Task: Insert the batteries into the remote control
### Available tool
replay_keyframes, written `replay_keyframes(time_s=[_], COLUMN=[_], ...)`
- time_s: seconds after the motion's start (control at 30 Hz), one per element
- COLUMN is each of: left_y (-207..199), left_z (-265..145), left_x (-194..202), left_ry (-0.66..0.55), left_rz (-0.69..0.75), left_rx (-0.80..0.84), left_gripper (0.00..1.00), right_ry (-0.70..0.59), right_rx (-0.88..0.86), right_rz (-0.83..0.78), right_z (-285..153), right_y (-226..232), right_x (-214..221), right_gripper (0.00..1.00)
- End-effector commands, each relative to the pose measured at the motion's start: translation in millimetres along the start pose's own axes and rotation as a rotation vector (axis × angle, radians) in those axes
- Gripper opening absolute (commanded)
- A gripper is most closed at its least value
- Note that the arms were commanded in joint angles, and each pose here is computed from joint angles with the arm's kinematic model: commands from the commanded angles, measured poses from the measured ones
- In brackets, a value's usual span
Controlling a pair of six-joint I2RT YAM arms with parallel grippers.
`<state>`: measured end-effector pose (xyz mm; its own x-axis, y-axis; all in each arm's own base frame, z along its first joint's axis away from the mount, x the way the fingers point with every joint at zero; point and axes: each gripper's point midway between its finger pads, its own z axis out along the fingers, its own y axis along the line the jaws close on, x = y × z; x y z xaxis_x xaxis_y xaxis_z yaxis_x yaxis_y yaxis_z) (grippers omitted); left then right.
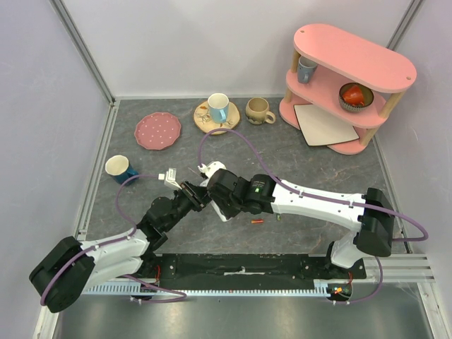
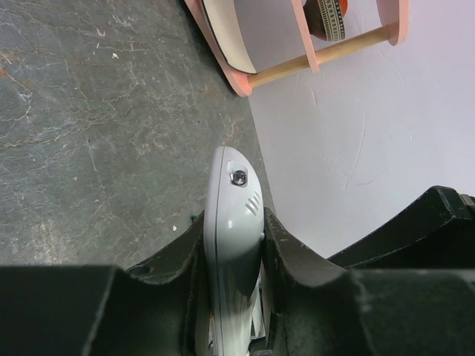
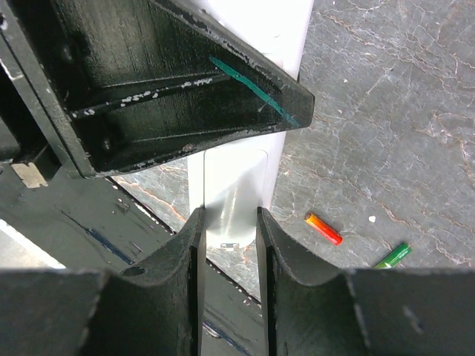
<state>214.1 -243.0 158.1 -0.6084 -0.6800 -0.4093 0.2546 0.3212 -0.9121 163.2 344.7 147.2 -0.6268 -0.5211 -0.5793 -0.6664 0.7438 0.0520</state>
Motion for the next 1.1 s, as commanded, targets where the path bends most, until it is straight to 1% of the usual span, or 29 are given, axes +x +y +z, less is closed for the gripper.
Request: replay_keyframes(time_s=[0.0, 0.1, 0.17, 0.3, 0.43, 0.8, 1.0, 1.07], left_y=[-52.0, -57.5, -58.4, -56.8, -54.1, -49.0, -45.5, -45.1], left_z=[-1.9, -3.6, -3.6, -3.2, -3.3, -3.2, -2.4, -2.5], left_x=[1.8, 2.5, 3.4, 3.0, 2.2, -0.2, -1.0, -1.4], left_ry=[0.026, 0.03, 0.034, 0.03, 0.025, 0.012, 0.006, 0.004], left_rz=[0.011, 0.006, 0.001, -0.005, -0.009, -0.009, -0.007, -0.007], left_rx=[0.198, 0.226, 0.233, 0.226, 0.212, 0.181, 0.162, 0.159], left_gripper=[0.02, 0.02, 0.02, 0.02, 0.02, 0.02, 0.02, 0.02], right_ry=[-0.105, -0.12, -0.127, -0.129, -0.126, -0.124, -0.123, -0.12], right_rx=[0.03, 0.022, 0.021, 0.014, 0.014, 0.017, 0.017, 0.015], right_rz=[0.041, 0.046, 0.051, 0.057, 0.062, 0.069, 0.069, 0.071], right_z=[-1.0, -2.6, -2.9, -3.6, -4.3, -4.8, -5.5, -5.6], right_y=[-7.6, -6.3, -6.6, -5.5, -6.6, -7.5, -9.2, -9.1], right_x=[-33.8, -35.9, -38.5, -38.3, -35.5, -33.5, -29.5, -28.2], right_gripper=[0.0, 0.06, 0.11, 0.18, 0.27, 0.39, 0.48, 0.48])
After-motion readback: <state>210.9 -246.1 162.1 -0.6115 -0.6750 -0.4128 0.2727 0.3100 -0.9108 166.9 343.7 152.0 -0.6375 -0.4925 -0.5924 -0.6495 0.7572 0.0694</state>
